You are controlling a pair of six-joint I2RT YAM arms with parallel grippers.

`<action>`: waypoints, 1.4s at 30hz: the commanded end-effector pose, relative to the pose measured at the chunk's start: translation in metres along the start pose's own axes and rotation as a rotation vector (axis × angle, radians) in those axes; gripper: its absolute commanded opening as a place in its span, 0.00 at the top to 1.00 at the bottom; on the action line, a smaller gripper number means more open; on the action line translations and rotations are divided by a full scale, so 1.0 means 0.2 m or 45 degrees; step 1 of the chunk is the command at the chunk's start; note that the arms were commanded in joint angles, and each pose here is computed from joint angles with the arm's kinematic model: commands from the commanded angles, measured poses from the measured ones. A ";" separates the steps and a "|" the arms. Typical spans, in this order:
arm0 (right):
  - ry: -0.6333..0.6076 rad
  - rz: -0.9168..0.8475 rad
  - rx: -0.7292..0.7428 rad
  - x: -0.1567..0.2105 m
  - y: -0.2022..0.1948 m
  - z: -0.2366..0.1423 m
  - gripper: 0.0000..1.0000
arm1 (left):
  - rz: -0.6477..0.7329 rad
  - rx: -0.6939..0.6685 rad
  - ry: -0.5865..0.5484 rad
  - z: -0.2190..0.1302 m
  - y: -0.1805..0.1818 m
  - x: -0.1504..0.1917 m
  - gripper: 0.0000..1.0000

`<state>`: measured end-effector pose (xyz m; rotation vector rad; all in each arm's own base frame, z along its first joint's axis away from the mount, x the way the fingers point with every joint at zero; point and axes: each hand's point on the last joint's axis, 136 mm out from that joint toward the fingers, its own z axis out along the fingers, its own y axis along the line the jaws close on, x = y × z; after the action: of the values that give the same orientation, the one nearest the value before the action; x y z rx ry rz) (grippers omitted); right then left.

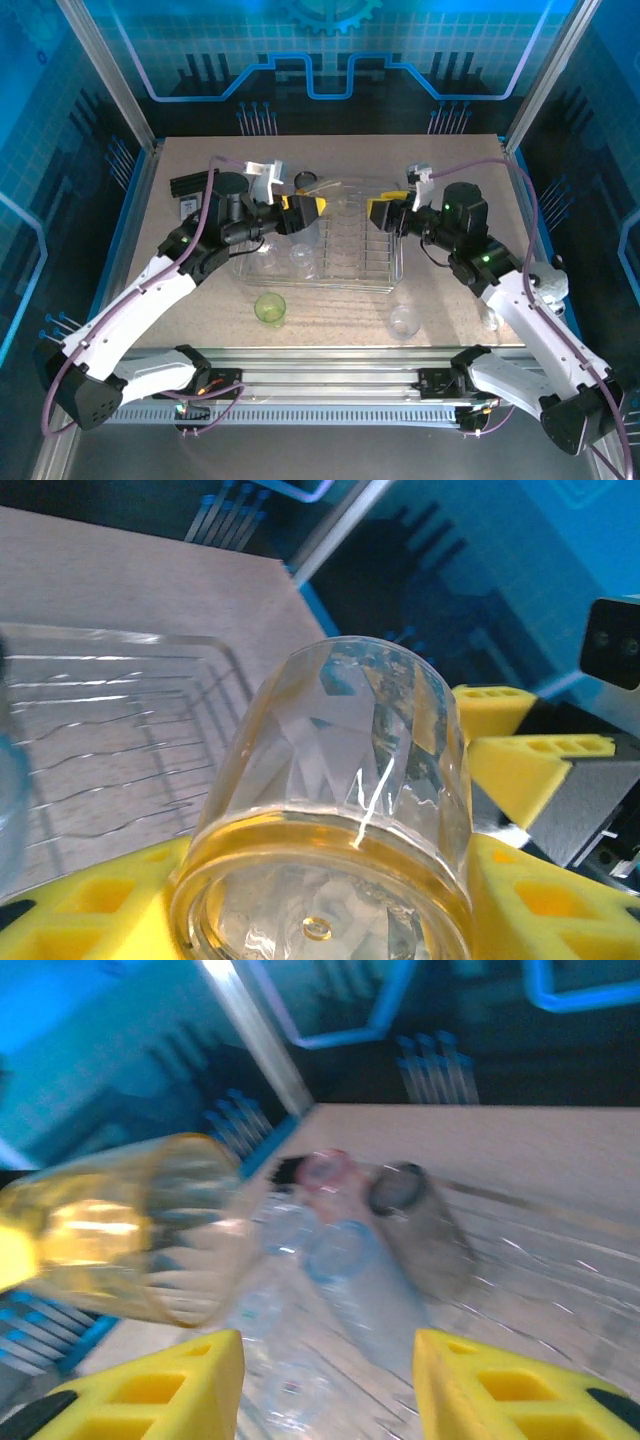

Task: Load the cups into the dish rack

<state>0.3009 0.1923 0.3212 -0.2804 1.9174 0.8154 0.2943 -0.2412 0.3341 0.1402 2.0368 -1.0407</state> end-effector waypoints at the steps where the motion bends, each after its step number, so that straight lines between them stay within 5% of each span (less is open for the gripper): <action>1: 0.197 0.024 0.452 0.14 -0.33 -0.05 0.53 | 0.033 -0.182 0.007 -0.06 0.11 0.01 0.86; 13: 0.714 0.092 0.799 0.54 -0.70 0.06 0.65 | 0.057 -0.320 0.062 -0.12 0.20 0.08 0.86; 25: 0.869 0.039 0.876 0.70 -0.81 0.14 0.81 | 0.062 -0.343 0.083 -0.12 0.23 0.10 0.86; 36: 0.922 -0.028 0.841 0.78 -0.76 0.19 0.98 | 0.062 -0.374 0.099 -0.12 0.25 0.11 0.86; 42: 0.933 -0.100 0.805 0.82 -0.70 0.22 1.00 | 0.057 -0.389 0.108 -0.12 0.26 0.12 0.86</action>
<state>0.3354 0.1216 0.1181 -0.1472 2.6864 -0.0386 0.2859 -0.1963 0.2752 0.0520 2.2707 -0.7047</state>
